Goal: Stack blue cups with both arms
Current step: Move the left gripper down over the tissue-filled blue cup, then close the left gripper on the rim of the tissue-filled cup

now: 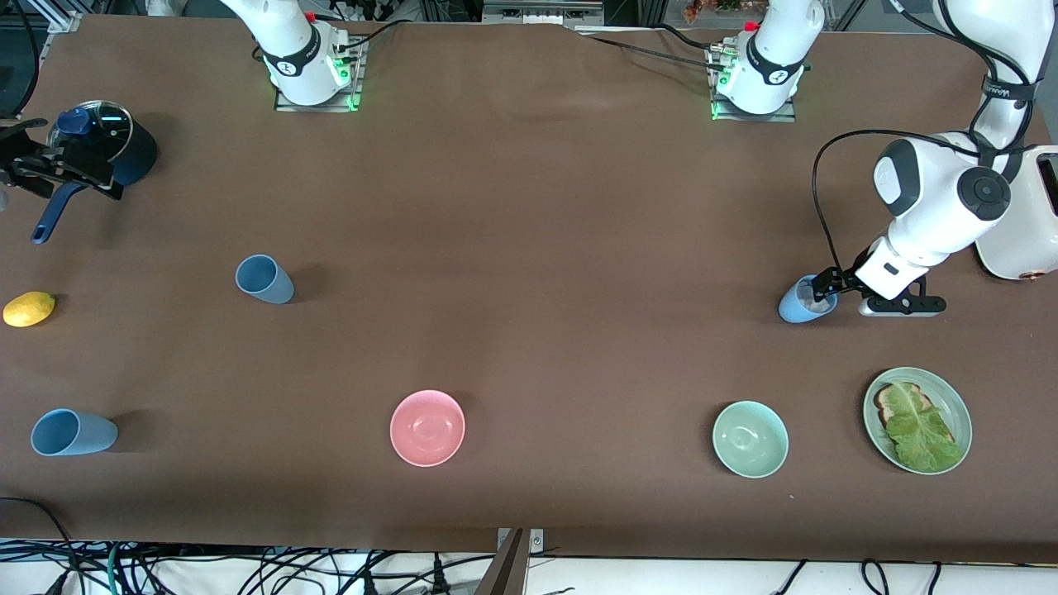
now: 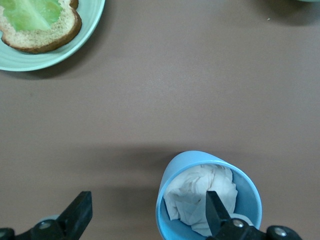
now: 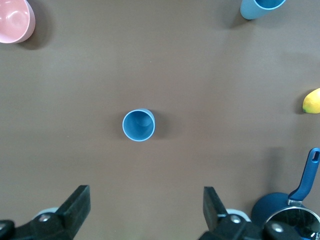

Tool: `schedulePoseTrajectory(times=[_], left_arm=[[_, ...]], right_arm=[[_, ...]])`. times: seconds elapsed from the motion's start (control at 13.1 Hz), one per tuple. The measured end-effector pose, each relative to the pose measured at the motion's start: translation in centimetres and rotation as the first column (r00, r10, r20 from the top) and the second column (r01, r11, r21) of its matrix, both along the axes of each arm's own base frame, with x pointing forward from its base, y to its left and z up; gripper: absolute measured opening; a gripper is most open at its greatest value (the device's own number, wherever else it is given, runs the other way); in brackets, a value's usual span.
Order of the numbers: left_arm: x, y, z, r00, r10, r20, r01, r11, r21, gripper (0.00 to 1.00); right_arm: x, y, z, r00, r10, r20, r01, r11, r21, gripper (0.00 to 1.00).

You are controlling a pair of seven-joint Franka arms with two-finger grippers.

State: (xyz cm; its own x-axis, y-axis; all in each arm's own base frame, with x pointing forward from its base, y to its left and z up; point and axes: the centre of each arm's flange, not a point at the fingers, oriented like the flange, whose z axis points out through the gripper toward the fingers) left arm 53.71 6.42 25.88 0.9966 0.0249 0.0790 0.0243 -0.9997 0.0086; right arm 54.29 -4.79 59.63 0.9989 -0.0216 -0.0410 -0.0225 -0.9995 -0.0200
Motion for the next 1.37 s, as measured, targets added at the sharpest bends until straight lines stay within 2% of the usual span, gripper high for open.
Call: schedulePoseTrajectory(times=[0.46, 0.53, 0.61, 0.76, 1.22, 1.29, 1.37], left_arm=[[0.1, 0.0, -1.8, 1.0, 0.0, 0.021, 0.0, 1.0, 0.004, 1.0], [0.2, 0.0, -2.1, 1.0, 0.0, 0.027, 0.0, 1.0, 0.005, 0.95], [0.2, 0.0, -2.3, 1.0, 0.0, 0.029, 0.0, 1.0, 0.006, 0.94], [0.2, 0.0, -2.5, 1.0, 0.0, 0.03, 0.0, 1.0, 0.006, 0.76], [0.2, 0.0, -2.5, 0.999, 0.0, 0.032, 0.0, 1.0, 0.006, 0.11], [0.3, 0.0, -2.4, 0.999, 0.0, 0.033, 0.0, 1.0, 0.006, 0.06], [0.3, 0.0, -2.4, 0.999, 0.0, 0.033, 0.0, 1.0, 0.006, 0.06]], right_arm=[[0.0, 0.0, 0.0, 1.0, 0.0, 0.0, 0.0, 1.0, 0.0, 1.0], [0.0, 0.0, 0.0, 1.0, 0.0, 0.0, 0.0, 1.0, 0.0, 1.0], [0.0, 0.0, 0.0, 1.0, 0.0, 0.0, 0.0, 1.0, 0.0, 1.0], [0.0, 0.0, 0.0, 1.0, 0.0, 0.0, 0.0, 1.0, 0.0, 1.0], [0.0, 0.0, 0.0, 1.0, 0.0, 0.0, 0.0, 1.0, 0.0, 1.0], [0.0, 0.0, 0.0, 1.0, 0.0, 0.0, 0.0, 1.0, 0.0, 1.0], [0.0, 0.0, 0.0, 1.0, 0.0, 0.0, 0.0, 1.0, 0.0, 1.0]])
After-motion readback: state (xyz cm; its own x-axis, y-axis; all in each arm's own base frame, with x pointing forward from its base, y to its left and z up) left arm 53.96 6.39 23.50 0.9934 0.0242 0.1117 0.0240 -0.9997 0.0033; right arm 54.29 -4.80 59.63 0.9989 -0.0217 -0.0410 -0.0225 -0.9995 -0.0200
